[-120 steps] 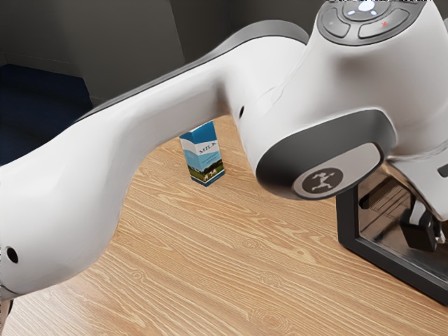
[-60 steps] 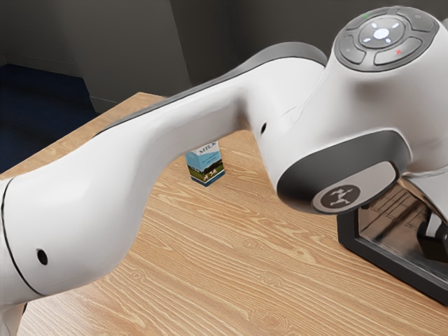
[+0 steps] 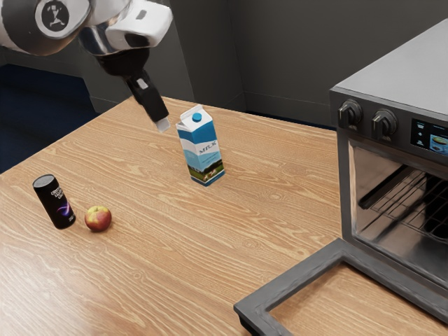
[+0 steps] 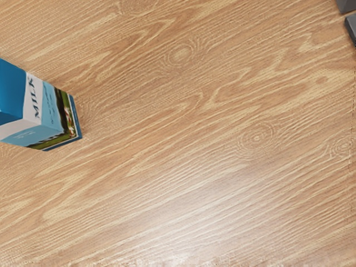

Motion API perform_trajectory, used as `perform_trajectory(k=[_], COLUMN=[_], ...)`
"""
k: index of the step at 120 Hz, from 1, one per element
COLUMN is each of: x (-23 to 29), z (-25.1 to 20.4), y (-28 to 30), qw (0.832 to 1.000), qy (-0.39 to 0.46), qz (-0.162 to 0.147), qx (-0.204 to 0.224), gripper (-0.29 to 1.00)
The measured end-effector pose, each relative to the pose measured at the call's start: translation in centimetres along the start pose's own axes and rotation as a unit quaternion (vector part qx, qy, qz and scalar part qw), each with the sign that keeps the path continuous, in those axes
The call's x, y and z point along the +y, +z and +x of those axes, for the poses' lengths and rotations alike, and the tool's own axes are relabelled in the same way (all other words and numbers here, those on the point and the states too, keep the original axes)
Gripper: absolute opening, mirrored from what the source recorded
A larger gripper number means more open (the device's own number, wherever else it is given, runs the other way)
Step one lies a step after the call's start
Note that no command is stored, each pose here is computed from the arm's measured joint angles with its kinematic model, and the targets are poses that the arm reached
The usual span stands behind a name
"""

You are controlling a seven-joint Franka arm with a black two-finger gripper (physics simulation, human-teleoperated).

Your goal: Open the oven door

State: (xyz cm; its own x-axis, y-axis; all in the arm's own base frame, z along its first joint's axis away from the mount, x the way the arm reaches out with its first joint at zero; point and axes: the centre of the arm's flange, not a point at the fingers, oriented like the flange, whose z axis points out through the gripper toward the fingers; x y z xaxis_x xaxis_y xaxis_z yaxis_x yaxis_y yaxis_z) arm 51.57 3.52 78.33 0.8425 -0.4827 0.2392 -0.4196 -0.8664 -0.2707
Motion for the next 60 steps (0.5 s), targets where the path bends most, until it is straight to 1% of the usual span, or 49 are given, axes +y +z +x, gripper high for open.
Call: perform_trajectory(k=[4, 9, 16, 22, 31, 45, 60], x=[0.5, 1.2, 2.3, 2.5, 1.4, -0.7, -0.7], z=[1.3, 2.2, 2.9, 3.0, 2.3, 0.7, 0.6], y=[3.4, 6.4, 8.4, 9.1, 9.8, 10.3, 10.3], qw=[0.999, 0.997, 0.994, 0.992, 0.988, 0.981, 0.977], qy=[-0.013, -0.028, -0.044, -0.06, -0.094, -0.143, -0.165], qz=[-0.016, -0.037, -0.058, -0.069, -0.077, -0.081, -0.084], qx=[-0.033, -0.061, -0.079, -0.087, -0.096, -0.105, -0.109], gripper=[0.69, 0.69, 0.7, 0.7, 0.7, 0.7, 0.7])
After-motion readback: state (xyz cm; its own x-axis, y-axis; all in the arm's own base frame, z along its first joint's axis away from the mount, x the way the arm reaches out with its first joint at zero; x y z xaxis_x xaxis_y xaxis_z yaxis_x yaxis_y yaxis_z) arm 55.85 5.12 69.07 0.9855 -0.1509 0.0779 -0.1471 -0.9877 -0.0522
